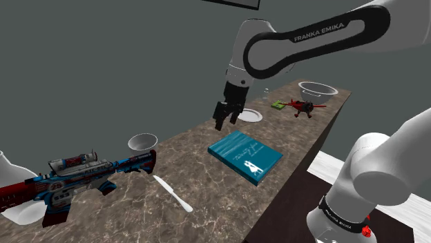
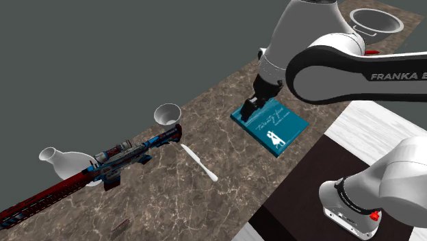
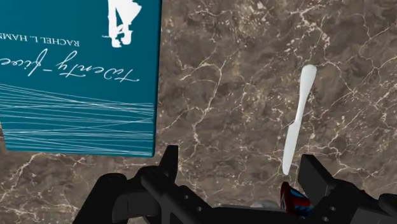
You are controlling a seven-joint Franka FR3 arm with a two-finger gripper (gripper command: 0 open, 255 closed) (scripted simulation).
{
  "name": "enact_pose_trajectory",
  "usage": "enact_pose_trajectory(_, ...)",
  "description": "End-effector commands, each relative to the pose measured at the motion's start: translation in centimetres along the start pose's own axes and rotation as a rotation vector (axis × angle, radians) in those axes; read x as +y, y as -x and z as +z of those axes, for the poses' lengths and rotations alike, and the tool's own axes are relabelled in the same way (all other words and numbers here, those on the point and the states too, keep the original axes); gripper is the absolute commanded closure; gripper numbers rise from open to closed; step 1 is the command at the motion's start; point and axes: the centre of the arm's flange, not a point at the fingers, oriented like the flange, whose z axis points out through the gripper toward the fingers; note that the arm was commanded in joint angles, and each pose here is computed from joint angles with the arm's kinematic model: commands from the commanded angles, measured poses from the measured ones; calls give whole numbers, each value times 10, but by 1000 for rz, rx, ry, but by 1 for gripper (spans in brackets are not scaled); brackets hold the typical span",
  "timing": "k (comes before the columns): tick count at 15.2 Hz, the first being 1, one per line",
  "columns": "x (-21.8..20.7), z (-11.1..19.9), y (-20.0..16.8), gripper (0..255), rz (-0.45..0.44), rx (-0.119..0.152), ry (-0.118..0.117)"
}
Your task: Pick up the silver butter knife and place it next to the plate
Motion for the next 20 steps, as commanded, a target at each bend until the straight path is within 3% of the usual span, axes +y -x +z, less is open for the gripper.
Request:
enact_pose_trajectory(1, -12, 25, -7, 0, 2, -6, -6)
enact_pose_trajectory(20, -127, 233, -86, 0, 13, -73, -59)
